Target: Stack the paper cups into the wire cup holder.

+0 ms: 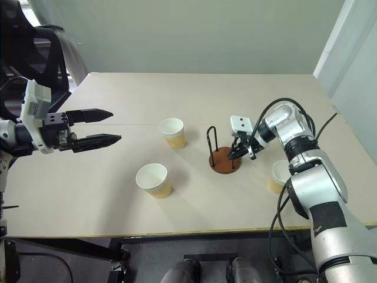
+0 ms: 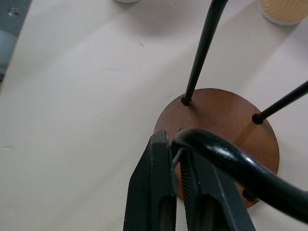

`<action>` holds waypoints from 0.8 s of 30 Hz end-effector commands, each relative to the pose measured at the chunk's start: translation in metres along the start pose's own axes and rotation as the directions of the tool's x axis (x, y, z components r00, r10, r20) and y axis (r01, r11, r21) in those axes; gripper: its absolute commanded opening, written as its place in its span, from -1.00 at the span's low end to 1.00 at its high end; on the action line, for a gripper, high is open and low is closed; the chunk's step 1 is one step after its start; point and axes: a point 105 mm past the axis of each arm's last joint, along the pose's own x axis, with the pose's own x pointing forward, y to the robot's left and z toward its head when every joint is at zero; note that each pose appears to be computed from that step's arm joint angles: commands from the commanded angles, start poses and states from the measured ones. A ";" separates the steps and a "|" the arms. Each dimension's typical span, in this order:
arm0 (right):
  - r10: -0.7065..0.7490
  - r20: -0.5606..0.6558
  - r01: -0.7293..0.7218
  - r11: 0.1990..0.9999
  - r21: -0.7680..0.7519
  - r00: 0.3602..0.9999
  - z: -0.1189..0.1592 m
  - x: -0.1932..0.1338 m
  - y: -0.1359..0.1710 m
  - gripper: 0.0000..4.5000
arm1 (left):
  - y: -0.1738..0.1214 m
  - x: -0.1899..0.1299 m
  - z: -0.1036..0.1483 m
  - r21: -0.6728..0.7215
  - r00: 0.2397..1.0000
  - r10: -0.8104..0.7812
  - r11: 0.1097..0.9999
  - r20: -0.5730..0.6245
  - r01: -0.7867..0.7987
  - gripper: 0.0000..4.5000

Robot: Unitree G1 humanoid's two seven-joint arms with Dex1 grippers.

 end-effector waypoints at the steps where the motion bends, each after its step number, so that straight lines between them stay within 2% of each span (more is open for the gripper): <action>1: -0.046 0.007 0.046 0.998 -0.036 0.999 0.011 -0.010 -0.008 -0.97 | -0.001 -0.004 0.018 0.058 1.000 0.004 0.998 0.023 -0.005 1.00; 5: -0.036 -0.003 0.036 0.998 -0.049 0.999 0.011 -0.012 -0.007 -0.97 | -0.001 -0.004 0.018 0.057 1.000 0.005 0.998 0.025 -0.006 1.00; 17: 0.004 0.072 0.002 0.996 -0.084 0.997 0.027 -0.012 -0.003 -0.97 | -0.001 -0.004 0.017 0.054 1.000 0.004 0.999 0.023 -0.005 1.00; 24: 0.041 0.019 -0.038 0.992 -0.123 0.999 0.019 -0.010 0.005 -0.97 | -0.001 -0.003 0.017 0.053 1.000 0.000 0.999 0.023 -0.001 1.00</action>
